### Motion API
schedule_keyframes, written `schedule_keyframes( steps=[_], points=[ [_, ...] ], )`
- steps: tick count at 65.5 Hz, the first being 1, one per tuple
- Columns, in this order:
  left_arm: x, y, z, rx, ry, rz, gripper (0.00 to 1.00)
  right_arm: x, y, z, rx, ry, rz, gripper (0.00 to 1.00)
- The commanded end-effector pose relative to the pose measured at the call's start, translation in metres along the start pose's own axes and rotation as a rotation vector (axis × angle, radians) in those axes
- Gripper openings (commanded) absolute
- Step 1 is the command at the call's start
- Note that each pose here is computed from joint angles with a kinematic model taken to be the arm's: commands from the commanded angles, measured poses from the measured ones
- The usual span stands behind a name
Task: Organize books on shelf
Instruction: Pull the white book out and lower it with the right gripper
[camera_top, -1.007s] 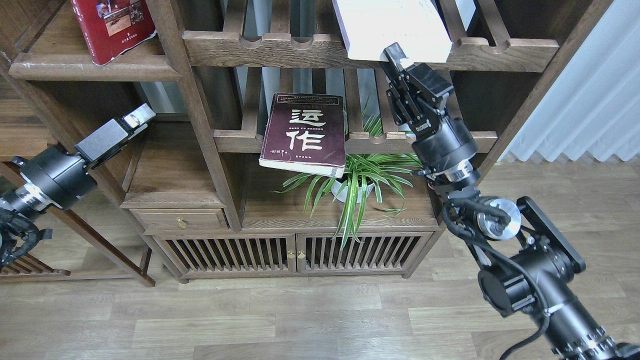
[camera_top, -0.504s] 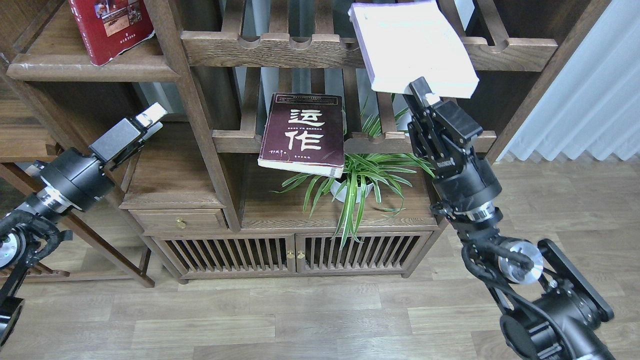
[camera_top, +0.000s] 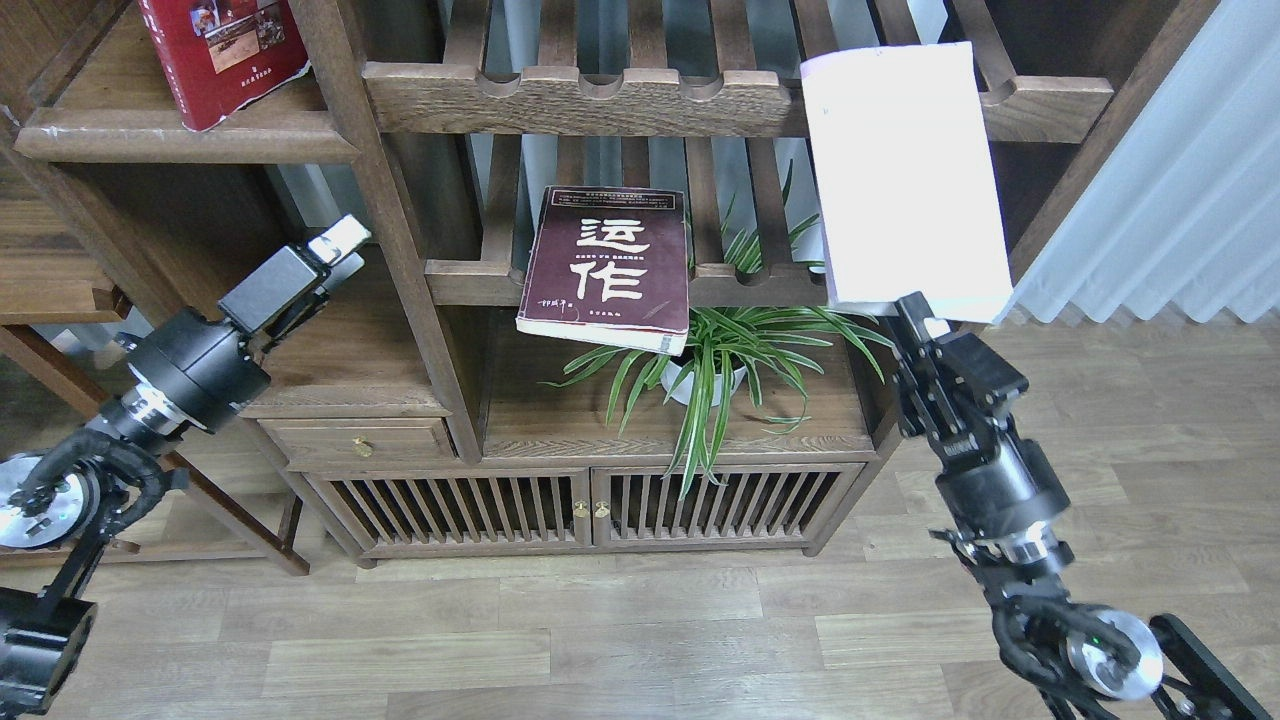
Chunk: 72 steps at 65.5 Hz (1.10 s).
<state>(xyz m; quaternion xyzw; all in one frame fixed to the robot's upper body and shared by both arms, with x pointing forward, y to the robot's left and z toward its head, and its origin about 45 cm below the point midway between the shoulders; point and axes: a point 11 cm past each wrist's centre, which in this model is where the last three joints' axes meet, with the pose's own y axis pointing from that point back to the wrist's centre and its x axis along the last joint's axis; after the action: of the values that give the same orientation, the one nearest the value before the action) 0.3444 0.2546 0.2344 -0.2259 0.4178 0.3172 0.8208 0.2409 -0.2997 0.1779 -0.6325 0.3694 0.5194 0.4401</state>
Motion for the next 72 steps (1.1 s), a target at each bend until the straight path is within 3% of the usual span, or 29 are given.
schedule_keyframes(
  steps=[1, 36, 50, 72],
  points=[
    [-0.001, -0.004, -0.01, 0.02, 0.014, -0.009, 1.0, 0.003, 0.01, -0.005, 0.014, 0.0, 0.026, 0.0],
    [-0.003, -0.005, -0.012, 0.026, 0.01, -0.014, 1.0, -0.001, 0.009, -0.005, 0.016, 0.0, 0.014, 0.0],
    [-0.004, -0.007, -0.013, 0.024, 0.012, -0.018, 1.0, -0.023, -0.023, -0.011, -0.004, 0.03, -0.08, 0.0],
    [-0.003, -0.008, -0.015, 0.023, 0.02, -0.02, 1.0, -0.01, -0.007, -0.007, 0.008, 0.009, -0.03, 0.0]
  ],
)
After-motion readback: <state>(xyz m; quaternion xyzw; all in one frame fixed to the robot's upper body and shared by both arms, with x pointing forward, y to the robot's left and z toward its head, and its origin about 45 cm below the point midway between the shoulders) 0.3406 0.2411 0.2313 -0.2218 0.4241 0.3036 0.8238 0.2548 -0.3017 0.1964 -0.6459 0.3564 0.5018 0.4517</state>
